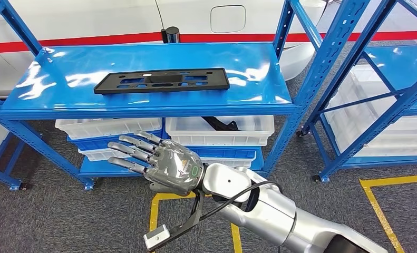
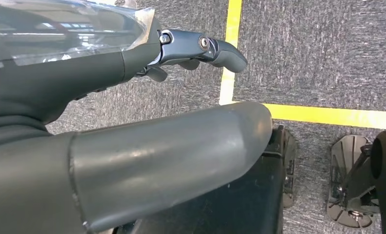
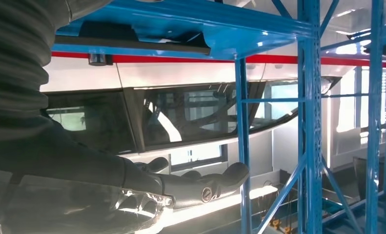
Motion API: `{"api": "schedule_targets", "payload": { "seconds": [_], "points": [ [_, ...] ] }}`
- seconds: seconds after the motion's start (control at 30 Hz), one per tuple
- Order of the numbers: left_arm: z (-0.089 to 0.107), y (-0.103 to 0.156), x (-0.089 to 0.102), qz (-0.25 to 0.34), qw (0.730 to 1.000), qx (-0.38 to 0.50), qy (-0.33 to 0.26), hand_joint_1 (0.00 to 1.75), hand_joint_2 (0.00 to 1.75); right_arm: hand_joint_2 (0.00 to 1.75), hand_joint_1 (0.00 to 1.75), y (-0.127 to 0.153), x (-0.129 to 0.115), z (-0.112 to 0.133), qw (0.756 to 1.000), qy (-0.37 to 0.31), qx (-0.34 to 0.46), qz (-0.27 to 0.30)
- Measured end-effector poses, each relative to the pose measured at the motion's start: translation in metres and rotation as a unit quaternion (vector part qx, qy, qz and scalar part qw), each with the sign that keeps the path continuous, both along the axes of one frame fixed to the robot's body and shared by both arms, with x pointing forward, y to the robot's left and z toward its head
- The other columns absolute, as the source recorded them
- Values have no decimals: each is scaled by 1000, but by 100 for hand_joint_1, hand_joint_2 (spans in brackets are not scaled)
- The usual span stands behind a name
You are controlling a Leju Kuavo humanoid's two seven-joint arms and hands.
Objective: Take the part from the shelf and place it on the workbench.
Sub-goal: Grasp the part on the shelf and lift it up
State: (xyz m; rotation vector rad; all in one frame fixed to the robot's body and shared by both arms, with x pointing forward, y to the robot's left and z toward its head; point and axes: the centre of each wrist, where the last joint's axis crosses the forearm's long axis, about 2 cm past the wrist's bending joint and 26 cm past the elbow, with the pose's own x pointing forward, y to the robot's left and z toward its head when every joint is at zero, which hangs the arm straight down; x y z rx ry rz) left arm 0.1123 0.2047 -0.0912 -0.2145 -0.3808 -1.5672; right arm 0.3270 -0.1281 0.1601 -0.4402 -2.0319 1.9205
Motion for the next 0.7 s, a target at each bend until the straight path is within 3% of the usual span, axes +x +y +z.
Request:
{"api": "schedule_targets", "payload": {
  "seconds": [0.7],
  "points": [
    [3, -6, 8, 1, 1000, -1, -31, 0, 0, 175, 0, 0, 10, -4, 999, -26, -19, -8]
  ]
}}
